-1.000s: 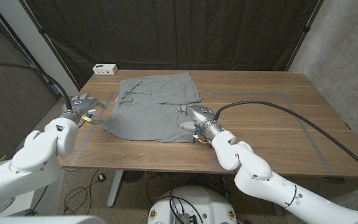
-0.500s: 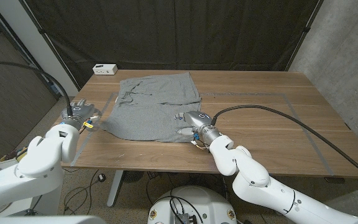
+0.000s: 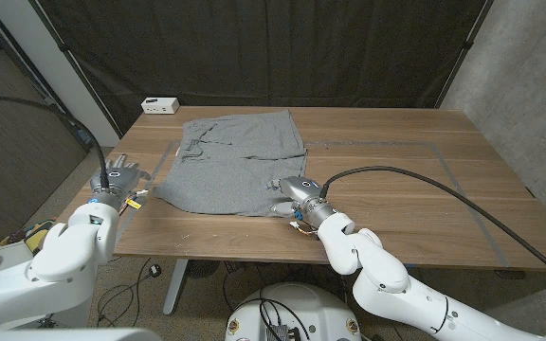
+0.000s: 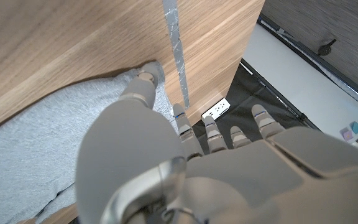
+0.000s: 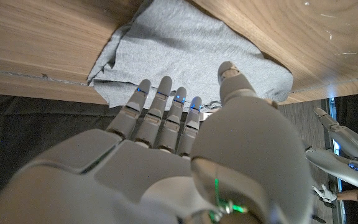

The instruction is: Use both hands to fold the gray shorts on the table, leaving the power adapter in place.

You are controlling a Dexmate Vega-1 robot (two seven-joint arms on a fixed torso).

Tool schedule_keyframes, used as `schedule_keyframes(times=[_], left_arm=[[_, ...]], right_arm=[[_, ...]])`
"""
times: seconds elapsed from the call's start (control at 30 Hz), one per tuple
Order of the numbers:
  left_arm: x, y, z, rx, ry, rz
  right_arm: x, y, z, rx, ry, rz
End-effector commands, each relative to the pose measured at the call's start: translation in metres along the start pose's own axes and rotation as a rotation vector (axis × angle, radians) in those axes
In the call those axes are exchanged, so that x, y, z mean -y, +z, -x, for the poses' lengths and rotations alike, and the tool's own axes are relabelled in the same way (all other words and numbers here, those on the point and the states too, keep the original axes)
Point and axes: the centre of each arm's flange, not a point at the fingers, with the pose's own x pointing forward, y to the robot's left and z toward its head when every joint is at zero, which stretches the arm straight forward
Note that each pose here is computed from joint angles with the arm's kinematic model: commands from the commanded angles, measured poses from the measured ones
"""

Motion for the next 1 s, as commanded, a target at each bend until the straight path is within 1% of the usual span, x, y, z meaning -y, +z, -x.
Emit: schedule_keyframes(times=[0.03, 0.07, 0.17, 0.2, 0.27, 0.37, 0.4, 0.53, 0.57, 0.6, 0.63, 0.73, 0.83, 0.87, 1.0], left_arm=[[0.019, 0.003, 0.001, 0.015, 0.115, -0.015], [0.021, 0.003, 0.0, 0.019, 0.121, -0.012], [0.024, 0.005, -0.003, 0.033, 0.149, 0.009], [0.025, 0.006, -0.004, 0.034, 0.155, 0.008], [0.027, 0.008, -0.006, 0.034, 0.173, 0.008], [0.031, 0.009, -0.011, 0.035, 0.193, 0.016], [0.031, 0.01, -0.013, 0.036, 0.192, 0.018], [0.036, 0.013, -0.02, 0.042, 0.181, 0.014], [0.037, 0.014, -0.022, 0.044, 0.176, 0.013], [0.038, 0.015, -0.024, 0.047, 0.174, 0.011], [0.039, 0.016, -0.026, 0.049, 0.17, 0.011], [0.043, 0.018, -0.033, 0.054, 0.138, 0.002], [0.045, 0.019, -0.036, 0.058, 0.131, 0.001], [0.047, 0.02, -0.039, 0.062, 0.125, -0.004], [0.051, 0.022, -0.044, 0.063, 0.107, -0.021]], right_arm=[[-0.011, -0.009, -0.001, -0.03, 0.024, 0.03], [-0.012, -0.011, -0.002, -0.037, 0.032, 0.027], [-0.012, -0.013, -0.002, -0.032, 0.037, 0.017], [-0.012, -0.013, -0.003, -0.036, 0.031, 0.029], [-0.013, -0.016, -0.004, -0.038, 0.037, 0.013], [-0.014, -0.016, -0.005, -0.041, 0.04, 0.023], [-0.014, -0.017, -0.006, -0.04, 0.05, 0.023], [-0.018, -0.02, -0.009, -0.059, 0.047, 0.04], [-0.018, -0.021, -0.01, -0.063, 0.064, 0.033], [-0.018, -0.022, -0.01, -0.06, 0.067, 0.025], [-0.018, -0.021, -0.01, -0.065, 0.065, 0.043], [-0.017, -0.022, -0.012, -0.081, 0.077, 0.053], [-0.017, -0.023, -0.013, -0.09, 0.092, 0.056], [-0.017, -0.023, -0.013, -0.101, 0.106, 0.063], [-0.017, -0.026, -0.014, -0.113, 0.111, 0.076]])
